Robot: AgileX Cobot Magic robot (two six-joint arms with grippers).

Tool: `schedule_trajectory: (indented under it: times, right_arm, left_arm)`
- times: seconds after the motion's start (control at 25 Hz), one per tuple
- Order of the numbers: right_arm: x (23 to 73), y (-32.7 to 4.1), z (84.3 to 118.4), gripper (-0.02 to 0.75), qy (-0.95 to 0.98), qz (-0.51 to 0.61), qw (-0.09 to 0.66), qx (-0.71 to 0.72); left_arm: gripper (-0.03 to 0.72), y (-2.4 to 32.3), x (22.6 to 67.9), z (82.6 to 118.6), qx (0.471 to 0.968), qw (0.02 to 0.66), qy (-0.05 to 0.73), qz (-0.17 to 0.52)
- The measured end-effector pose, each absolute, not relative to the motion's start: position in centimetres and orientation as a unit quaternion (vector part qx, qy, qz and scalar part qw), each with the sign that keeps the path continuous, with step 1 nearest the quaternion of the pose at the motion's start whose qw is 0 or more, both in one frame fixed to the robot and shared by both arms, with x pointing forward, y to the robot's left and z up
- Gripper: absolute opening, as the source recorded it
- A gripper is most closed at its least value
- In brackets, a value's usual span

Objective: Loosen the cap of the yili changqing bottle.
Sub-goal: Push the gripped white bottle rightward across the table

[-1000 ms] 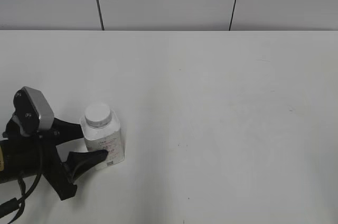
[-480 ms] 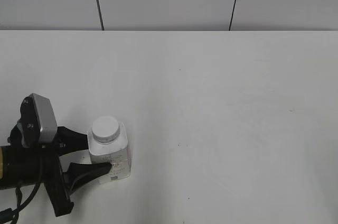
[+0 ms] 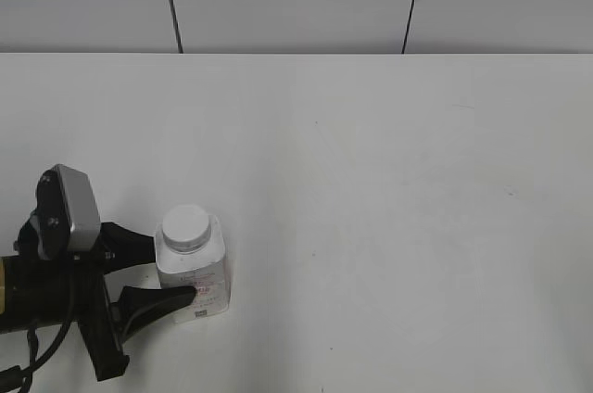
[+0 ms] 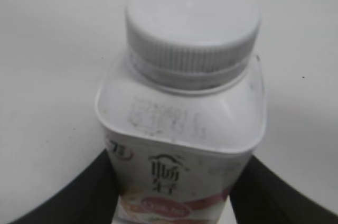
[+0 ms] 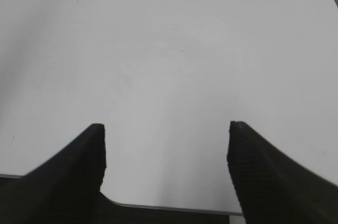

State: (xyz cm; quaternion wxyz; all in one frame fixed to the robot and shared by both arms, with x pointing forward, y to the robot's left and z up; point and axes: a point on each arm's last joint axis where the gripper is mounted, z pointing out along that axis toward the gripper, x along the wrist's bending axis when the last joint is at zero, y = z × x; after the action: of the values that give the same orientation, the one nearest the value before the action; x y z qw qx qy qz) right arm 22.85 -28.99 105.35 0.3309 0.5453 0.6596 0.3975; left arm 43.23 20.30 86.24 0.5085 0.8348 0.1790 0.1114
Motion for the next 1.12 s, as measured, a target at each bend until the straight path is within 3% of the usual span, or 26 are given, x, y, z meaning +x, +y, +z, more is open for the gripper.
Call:
schedule_trajectory:
  times: [0.36, 0.72, 1.12]
  right_arm:
    - [25.6, -28.6, 107.1, 0.526, 0.682, 0.364, 0.28, 0.57]
    - [34.4, -28.0, 110.3, 0.502, 0.721, 0.266, 0.179, 0.614]
    - [44.8, -27.3, 109.1, 0.501, 0.759, 0.144, 0.061, 0.632]
  left_arm:
    - [0.391, 20.3, 43.2, 86.3, 0.834, 0.51, 0.178, 0.111]
    - [0.391, 20.3, 43.2, 86.3, 0.834, 0.51, 0.178, 0.111]
    - [0.391, 20.3, 43.2, 86.3, 0.834, 0.511, 0.177, 0.111]
